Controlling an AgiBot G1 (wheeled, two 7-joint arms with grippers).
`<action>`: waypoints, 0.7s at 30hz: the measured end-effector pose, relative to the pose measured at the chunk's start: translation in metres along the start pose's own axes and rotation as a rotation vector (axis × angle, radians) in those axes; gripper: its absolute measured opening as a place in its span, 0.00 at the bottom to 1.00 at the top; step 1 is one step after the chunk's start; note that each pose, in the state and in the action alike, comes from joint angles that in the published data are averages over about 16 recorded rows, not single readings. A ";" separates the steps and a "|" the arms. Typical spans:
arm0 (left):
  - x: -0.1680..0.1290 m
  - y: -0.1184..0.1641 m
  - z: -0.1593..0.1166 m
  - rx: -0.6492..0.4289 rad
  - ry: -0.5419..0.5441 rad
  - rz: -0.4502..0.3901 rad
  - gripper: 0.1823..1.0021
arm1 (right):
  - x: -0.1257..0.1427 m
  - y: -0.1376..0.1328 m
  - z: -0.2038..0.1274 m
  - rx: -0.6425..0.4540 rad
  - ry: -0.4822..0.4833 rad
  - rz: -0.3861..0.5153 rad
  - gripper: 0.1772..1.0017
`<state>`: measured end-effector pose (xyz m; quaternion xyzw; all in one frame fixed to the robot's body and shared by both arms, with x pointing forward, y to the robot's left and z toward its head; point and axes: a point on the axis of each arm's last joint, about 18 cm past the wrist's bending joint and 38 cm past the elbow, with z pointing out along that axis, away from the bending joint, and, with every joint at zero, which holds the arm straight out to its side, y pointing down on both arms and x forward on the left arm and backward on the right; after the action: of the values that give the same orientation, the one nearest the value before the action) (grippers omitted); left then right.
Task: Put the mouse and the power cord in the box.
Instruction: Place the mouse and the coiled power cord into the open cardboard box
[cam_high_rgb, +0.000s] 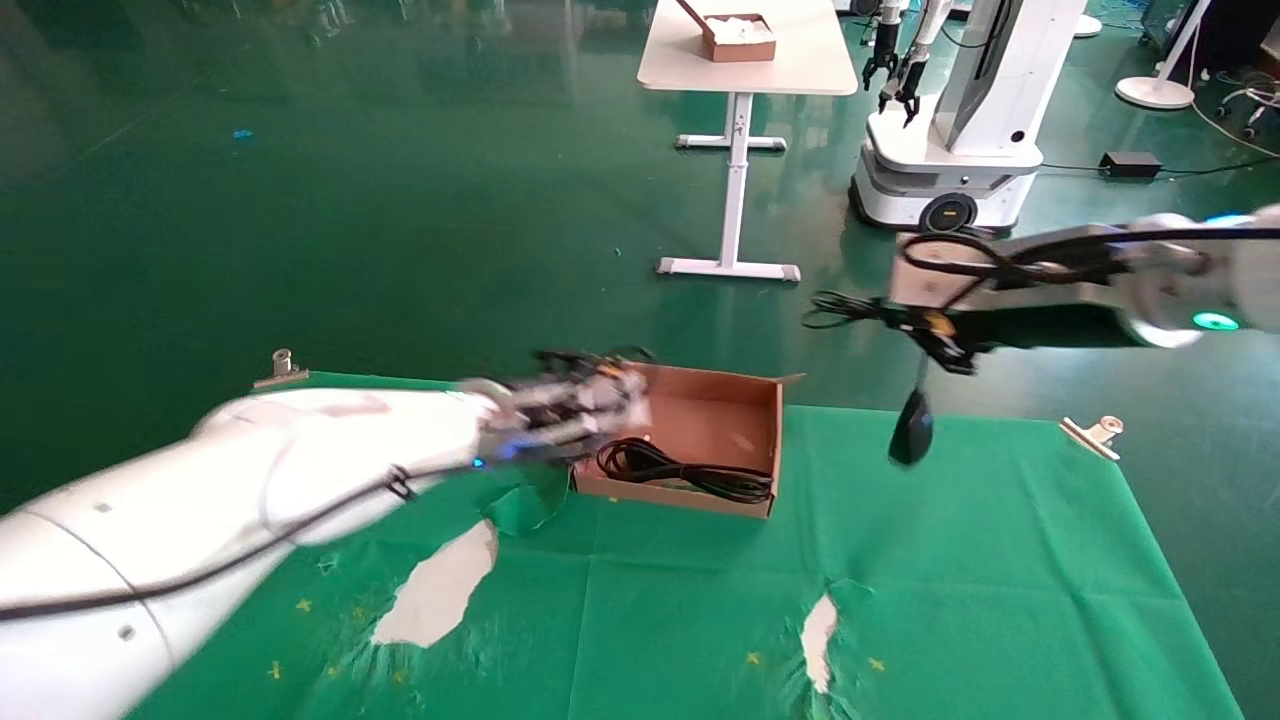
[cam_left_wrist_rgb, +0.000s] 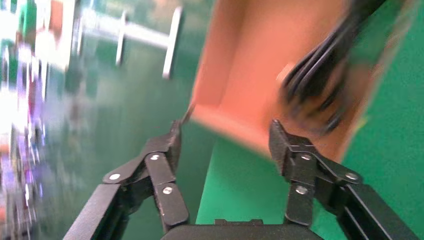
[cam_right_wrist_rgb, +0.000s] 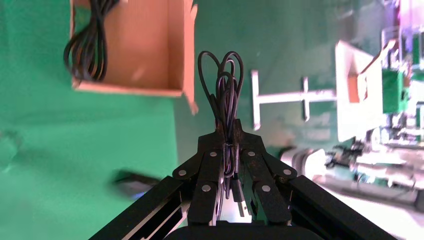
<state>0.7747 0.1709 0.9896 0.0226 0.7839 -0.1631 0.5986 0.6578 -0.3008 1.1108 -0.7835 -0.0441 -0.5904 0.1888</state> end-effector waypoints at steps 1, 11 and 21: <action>-0.004 0.010 -0.003 -0.015 -0.002 -0.027 0.47 | 0.001 -0.007 0.005 0.015 0.000 -0.010 0.03; -0.009 0.085 -0.044 -0.089 0.042 -0.228 0.74 | -0.005 -0.078 0.075 0.154 -0.015 -0.082 0.03; 0.005 0.092 -0.067 -0.092 0.069 -0.262 0.92 | -0.050 -0.094 0.143 0.129 -0.052 -0.074 0.03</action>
<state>0.7320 0.2764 0.9797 -0.1017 0.8068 -0.2029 0.5454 0.7454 -0.1568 1.0534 -0.7825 -0.1156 -0.5725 0.2157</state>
